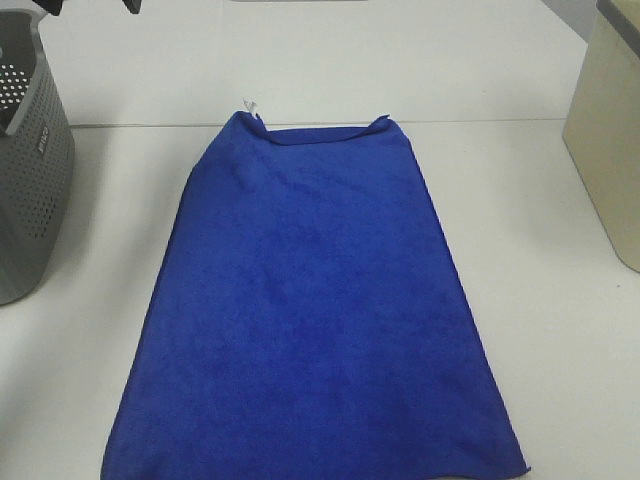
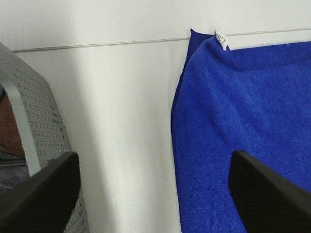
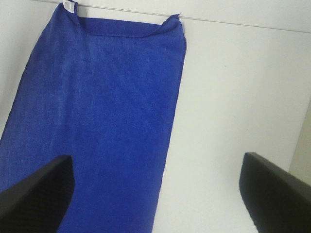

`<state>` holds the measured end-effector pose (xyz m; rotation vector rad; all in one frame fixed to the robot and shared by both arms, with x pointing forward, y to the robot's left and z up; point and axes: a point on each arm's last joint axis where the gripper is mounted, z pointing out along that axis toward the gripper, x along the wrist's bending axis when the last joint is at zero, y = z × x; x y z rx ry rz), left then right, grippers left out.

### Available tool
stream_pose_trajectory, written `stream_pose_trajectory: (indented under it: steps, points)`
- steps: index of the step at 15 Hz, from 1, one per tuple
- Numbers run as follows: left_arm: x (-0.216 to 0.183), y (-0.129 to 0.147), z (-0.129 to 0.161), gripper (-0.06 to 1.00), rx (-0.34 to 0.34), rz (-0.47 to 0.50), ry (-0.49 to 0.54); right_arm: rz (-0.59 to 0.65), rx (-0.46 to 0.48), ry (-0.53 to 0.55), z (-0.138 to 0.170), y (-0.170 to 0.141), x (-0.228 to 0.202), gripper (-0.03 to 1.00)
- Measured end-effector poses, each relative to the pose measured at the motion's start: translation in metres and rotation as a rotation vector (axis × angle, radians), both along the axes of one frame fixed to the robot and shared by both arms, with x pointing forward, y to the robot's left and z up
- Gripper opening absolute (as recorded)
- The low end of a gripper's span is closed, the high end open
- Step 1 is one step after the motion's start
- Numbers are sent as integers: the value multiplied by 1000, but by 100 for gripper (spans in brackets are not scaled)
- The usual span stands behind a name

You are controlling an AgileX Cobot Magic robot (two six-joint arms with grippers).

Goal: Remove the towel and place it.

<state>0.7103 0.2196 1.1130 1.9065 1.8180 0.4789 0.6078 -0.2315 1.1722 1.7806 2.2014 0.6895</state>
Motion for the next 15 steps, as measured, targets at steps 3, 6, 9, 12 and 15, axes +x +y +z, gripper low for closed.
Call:
stream_pose_trajectory:
  steps: [3,6,9,12,15]
  points:
    - [-19,17,31,77,-3,26,-48,-43,-59,17,4,-12,-38,89]
    - [-82,86,71,76,32,150,-63,-111,-81,-34,22,-29,-117,89]
    - [-154,86,79,76,35,120,-30,-132,-51,-104,31,-38,-180,88]
    - [-244,86,79,76,44,123,-48,-139,-34,-178,23,-47,-245,88]
    - [-318,86,75,76,59,130,-122,-151,5,-253,7,-54,-300,88]
